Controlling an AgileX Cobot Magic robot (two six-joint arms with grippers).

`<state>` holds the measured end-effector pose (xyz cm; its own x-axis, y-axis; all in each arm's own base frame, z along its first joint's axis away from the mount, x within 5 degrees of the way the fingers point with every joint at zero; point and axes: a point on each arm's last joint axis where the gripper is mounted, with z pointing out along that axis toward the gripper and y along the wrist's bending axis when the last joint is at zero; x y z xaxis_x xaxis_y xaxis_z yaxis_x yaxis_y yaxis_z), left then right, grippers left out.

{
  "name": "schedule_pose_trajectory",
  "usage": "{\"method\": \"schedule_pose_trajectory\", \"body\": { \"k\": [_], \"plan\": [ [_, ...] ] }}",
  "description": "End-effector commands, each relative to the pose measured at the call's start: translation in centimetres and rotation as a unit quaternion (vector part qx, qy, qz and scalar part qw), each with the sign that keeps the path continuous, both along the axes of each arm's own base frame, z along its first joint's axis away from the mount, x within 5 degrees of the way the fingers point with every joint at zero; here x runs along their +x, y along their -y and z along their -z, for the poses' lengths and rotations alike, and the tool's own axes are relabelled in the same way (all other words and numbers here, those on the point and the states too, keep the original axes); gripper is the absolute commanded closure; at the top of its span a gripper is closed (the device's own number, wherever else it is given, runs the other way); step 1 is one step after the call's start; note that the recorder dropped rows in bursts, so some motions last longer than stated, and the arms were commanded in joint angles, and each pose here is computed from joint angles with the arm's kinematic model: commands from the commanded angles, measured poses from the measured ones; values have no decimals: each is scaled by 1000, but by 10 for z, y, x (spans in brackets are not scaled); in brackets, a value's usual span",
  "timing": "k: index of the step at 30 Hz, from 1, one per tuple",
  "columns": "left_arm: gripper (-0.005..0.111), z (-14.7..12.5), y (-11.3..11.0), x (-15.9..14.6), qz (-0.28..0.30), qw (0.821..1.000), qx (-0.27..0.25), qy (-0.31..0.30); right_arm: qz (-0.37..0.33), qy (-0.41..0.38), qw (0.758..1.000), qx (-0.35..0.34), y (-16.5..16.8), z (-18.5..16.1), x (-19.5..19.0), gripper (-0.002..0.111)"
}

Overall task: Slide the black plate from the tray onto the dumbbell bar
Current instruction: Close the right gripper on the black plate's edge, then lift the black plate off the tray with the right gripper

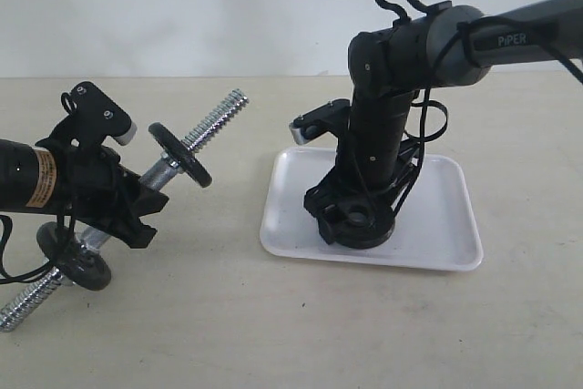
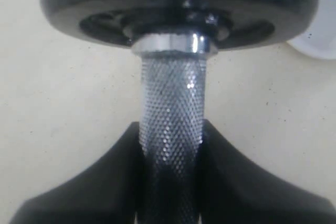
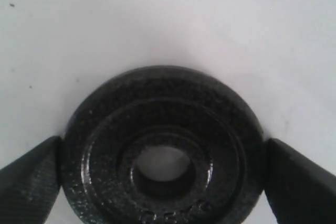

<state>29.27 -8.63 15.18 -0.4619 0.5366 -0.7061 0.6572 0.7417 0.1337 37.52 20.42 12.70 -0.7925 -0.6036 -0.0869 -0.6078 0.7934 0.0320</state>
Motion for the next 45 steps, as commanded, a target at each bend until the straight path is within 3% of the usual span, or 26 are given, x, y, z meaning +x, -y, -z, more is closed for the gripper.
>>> {"method": "schedule_pose_trajectory", "body": {
  "k": [1, 7, 14, 28, 45],
  "plan": [
    [102, -33, 12, 3, 24, 995, -76, 53, -19, -41, 999, -14, 2, 10, -8, 108],
    [102, -33, 13, 3, 25, 995, -78, 54, -29, -38, 999, -13, 2, 10, -7, 108],
    [102, -34, 14, 3, 32, 994, -86, 56, -31, 26, 999, 18, -5, 10, 4, 108],
    [102, -34, 14, 3, 32, 994, -86, 56, -50, 13, 999, 11, -3, 9, 1, 108],
    [102, -34, 14, 3, 32, 994, -86, 56, -59, 25, 998, 13, 0, -17, -2, 108]
  ]
}}
